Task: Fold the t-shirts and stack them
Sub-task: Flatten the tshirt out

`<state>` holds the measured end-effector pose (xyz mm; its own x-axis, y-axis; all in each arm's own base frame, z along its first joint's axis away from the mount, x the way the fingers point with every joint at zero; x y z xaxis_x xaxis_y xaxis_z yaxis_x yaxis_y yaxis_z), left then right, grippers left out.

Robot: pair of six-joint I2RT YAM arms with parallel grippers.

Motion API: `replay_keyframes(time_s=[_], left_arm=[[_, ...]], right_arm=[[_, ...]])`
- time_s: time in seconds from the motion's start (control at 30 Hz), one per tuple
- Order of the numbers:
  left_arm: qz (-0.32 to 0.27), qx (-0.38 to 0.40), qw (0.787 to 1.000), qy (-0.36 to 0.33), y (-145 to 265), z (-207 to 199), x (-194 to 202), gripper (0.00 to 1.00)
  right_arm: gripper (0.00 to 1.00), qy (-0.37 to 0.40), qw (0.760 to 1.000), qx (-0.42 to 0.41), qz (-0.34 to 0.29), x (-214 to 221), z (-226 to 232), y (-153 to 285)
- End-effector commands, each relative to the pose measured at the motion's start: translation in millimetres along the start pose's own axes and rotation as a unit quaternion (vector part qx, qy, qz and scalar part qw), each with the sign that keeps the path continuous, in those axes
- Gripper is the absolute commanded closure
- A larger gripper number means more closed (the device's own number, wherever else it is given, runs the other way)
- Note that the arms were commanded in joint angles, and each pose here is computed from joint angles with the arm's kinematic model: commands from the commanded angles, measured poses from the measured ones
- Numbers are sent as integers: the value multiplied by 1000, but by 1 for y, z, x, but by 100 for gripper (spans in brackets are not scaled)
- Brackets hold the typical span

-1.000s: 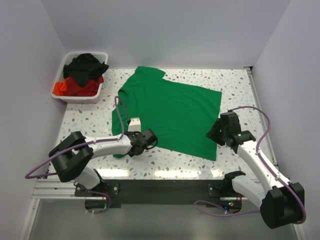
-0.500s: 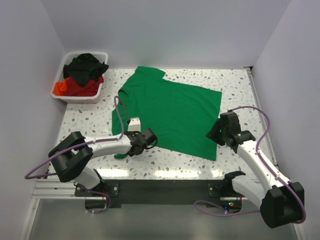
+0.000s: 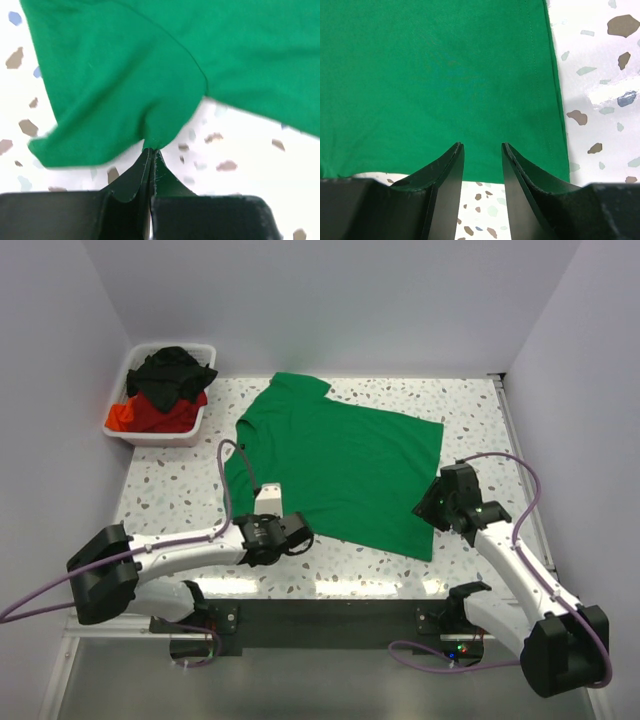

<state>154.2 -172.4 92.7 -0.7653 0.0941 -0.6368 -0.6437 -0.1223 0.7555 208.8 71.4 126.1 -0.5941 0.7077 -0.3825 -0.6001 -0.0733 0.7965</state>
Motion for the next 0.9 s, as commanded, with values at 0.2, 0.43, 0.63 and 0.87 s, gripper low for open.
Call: replay_keyframes(time_s=[0.2,0.43,0.63,0.87], left_arm=[[25,29,999,-15,45,-13,36,100],[44,27,998,-31,48,-17,61,100],[-13,9,1000,-20,66,-16,44,100],[-45,0,999,18,79,-6,34,100]], right_arm=[[61,-4,999,-20,-28,-8,7,12],[61,-2,999,-23,-26,-7,6,13],[62,0,999,-23,-24,-6,6,14],[62,-1,1000,-22,-20,-4,4,12]])
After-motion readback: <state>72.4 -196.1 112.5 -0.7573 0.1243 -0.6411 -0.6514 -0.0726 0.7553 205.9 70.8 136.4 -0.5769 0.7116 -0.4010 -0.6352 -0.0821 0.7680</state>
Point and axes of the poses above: each gripper's point midway between its finger pads, its own y axis back along the fingers, its own z axis along the line the jaws close on, x = y × z, the point moved 5 cm from there along y, back along the fingers, and after that the axes turned 11 degrees about -y, right-handed, at the moved point
